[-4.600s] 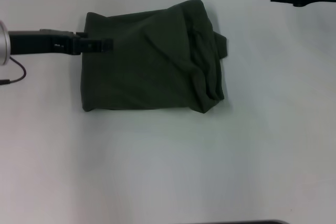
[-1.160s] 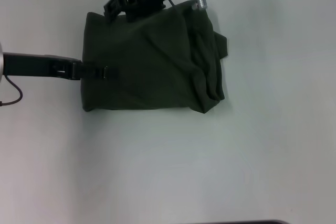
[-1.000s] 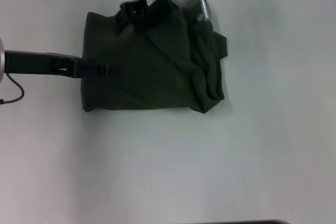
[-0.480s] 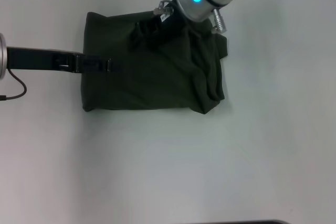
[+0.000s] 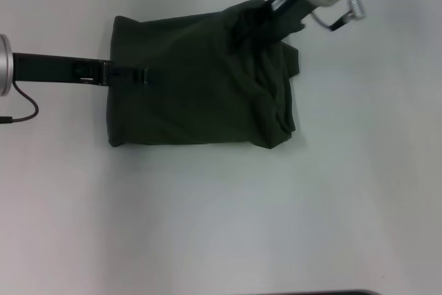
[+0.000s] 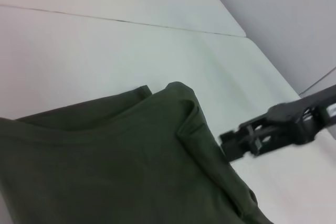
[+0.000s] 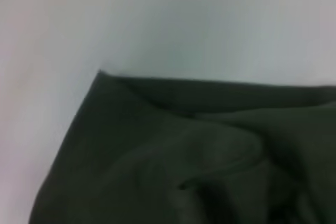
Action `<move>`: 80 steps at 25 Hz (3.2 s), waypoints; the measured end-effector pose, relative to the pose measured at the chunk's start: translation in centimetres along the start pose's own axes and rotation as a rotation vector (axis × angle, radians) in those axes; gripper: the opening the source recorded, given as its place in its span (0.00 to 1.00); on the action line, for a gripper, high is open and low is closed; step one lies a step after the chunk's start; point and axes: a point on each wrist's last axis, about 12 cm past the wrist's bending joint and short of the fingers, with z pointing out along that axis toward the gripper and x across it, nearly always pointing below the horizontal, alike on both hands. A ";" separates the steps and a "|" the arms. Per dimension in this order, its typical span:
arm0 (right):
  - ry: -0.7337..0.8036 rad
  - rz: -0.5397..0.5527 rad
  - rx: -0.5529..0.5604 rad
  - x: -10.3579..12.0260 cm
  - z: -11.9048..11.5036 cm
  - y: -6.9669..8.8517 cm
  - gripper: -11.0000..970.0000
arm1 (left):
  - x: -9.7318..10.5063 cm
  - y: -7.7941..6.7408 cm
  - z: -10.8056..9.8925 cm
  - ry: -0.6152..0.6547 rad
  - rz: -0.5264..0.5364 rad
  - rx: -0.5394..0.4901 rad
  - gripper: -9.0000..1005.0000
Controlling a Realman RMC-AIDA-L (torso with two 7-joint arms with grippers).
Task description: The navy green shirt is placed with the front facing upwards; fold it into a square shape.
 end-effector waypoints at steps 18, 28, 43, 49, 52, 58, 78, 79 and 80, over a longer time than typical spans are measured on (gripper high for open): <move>0.005 -0.076 -0.085 -1.2 0.3 3.6 0.55 | -0.5 -0.1 0.0 -0.001 0.002 -0.003 0.84; 0.023 -0.091 -0.187 -0.2 2.3 5.2 0.56 | -0.4 -0.1 0.1 -0.001 0.003 0.000 0.84; 0.081 -0.098 -0.095 0.9 2.8 4.1 0.56 | -0.8 -0.2 0.0 -0.002 0.003 -0.001 0.84; 0.092 -0.090 0.040 0.4 -0.5 1.9 0.56 | -0.7 0.0 -0.1 -0.004 -0.001 -0.006 0.84; 0.055 -0.051 0.059 0.1 -2.3 0.6 0.56 | -0.8 0.0 -0.1 -0.005 -0.002 -0.006 0.84; -0.004 0.019 0.058 0.0 -4.4 -1.9 0.55 | -1.1 -0.1 0.0 -0.005 -0.002 -0.006 0.85; -0.105 0.229 0.041 2.1 -3.7 -8.5 0.55 | -1.4 -0.4 0.3 -0.004 0.005 0.004 0.84; -0.105 0.241 0.025 2.4 -3.3 -8.8 0.55 | -1.5 -0.5 0.4 -0.003 0.007 0.006 0.84; -0.111 0.255 0.006 2.7 -2.7 -9.0 0.55 | -1.5 -0.5 0.4 -0.002 0.008 0.007 0.84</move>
